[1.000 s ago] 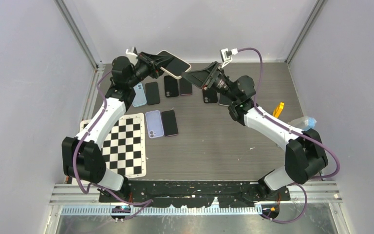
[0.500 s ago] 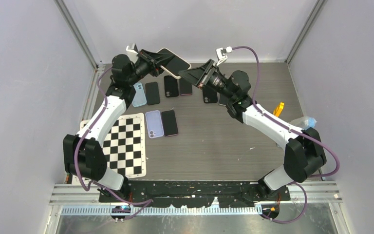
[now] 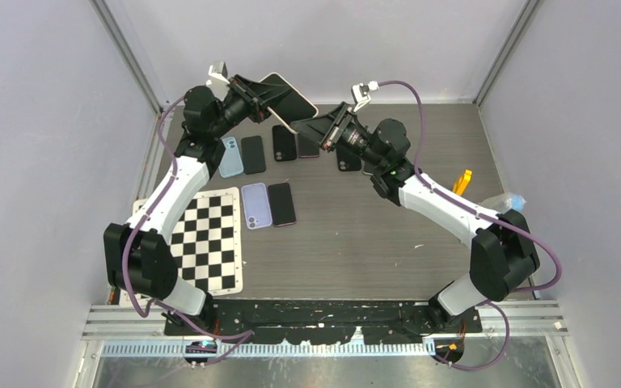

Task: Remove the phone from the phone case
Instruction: Remove the phone case from the phone.

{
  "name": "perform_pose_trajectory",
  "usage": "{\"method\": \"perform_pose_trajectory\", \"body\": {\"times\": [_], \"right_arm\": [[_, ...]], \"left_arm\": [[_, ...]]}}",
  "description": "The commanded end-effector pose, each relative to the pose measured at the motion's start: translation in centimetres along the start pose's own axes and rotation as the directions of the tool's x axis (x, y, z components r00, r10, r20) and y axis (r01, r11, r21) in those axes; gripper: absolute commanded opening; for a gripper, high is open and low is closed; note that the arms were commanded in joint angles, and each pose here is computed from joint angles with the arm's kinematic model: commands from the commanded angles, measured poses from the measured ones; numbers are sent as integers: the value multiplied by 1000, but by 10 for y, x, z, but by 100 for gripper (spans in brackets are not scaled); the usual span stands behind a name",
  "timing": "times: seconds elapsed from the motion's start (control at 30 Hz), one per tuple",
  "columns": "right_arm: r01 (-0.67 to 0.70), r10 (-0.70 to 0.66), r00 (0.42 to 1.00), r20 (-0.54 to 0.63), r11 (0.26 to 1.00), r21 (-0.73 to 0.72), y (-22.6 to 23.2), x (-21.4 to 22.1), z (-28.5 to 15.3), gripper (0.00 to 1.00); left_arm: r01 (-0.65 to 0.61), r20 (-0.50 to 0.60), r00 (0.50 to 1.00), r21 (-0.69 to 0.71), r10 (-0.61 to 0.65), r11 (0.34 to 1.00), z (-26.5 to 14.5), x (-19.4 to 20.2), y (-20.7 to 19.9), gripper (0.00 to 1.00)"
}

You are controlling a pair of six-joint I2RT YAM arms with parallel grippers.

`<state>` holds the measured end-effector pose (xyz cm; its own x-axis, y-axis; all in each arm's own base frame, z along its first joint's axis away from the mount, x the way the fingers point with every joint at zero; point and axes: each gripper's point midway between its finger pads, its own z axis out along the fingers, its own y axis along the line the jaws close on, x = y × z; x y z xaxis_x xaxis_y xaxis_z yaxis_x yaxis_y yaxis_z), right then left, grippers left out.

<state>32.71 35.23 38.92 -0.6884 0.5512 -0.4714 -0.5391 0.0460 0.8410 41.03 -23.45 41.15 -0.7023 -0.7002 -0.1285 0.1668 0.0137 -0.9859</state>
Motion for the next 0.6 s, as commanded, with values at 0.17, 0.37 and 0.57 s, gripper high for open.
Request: {"method": "perform_pose_trajectory", "body": {"times": [0.17,0.37,0.57], "right_arm": [[309,-320,945,-63,940,-145,9,25,-10,16],[450,-482,869,-109,863,-228,9,41,-17,16],[556,-594,787,-169,800,-225,-5,53,-20,18]], "left_arm": [[101,-73,992,0,-101,995,-9,19,-35,0],[199,-98,973,-100,-209,975,-12,28,-9,0],[267,-102,954,-145,-282,953,-14,32,6,0]]}}
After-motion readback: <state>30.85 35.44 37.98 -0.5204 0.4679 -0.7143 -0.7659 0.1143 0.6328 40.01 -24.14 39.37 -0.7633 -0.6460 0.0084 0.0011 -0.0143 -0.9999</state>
